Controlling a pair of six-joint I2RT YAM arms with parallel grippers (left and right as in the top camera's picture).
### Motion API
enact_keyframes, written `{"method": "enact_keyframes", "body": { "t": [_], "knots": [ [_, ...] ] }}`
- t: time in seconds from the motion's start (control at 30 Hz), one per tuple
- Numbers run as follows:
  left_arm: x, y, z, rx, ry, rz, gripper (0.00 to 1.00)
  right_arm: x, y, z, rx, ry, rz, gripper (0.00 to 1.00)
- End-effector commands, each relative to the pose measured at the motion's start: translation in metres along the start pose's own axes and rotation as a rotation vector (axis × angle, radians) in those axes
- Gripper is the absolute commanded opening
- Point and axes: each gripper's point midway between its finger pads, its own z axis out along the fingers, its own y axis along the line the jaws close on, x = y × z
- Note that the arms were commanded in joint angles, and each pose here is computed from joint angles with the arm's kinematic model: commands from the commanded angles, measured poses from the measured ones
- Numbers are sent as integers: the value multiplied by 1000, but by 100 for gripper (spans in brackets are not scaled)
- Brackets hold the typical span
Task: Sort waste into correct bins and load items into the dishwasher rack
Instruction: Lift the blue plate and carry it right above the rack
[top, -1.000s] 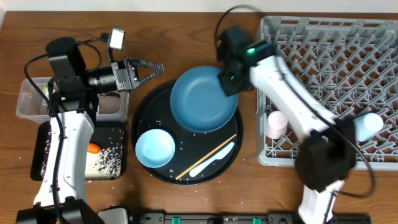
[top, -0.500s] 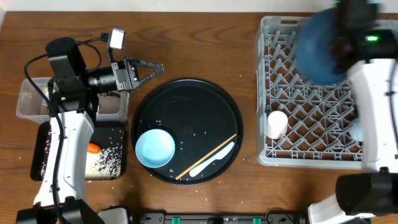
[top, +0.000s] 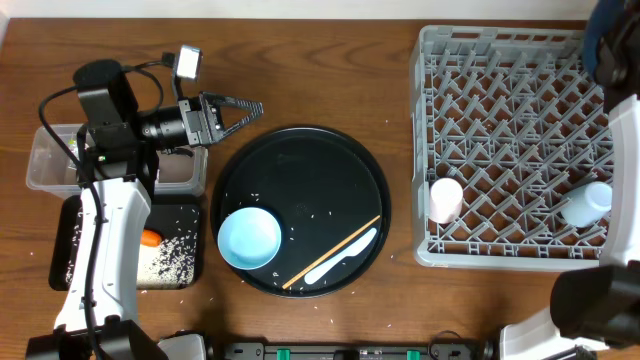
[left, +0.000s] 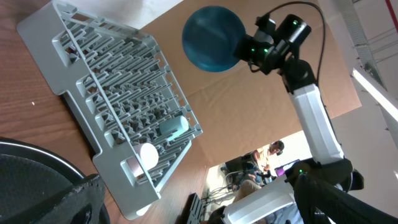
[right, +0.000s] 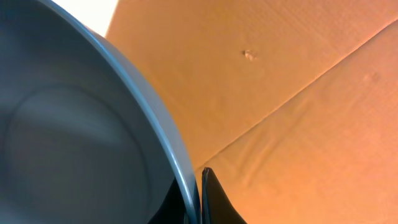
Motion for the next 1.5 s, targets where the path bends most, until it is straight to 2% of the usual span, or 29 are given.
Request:
{"method": "enact_keyframes", "body": {
  "t": [0.0,0.43,0.77,1.47],
  "knots": [
    [0,0,-1,7,4,16,98,13,5,21,101,56,-157,1],
    [0,-1,-1,7,4,17,98,57,43,75,130,160,-259,1],
    [0,0,-1,7,4,16,98,81,69,91,120,204,-342,1],
    [0,-1,-1,7,4,16,98,77,140,50,-87,132,-515,1]
  ]
}}
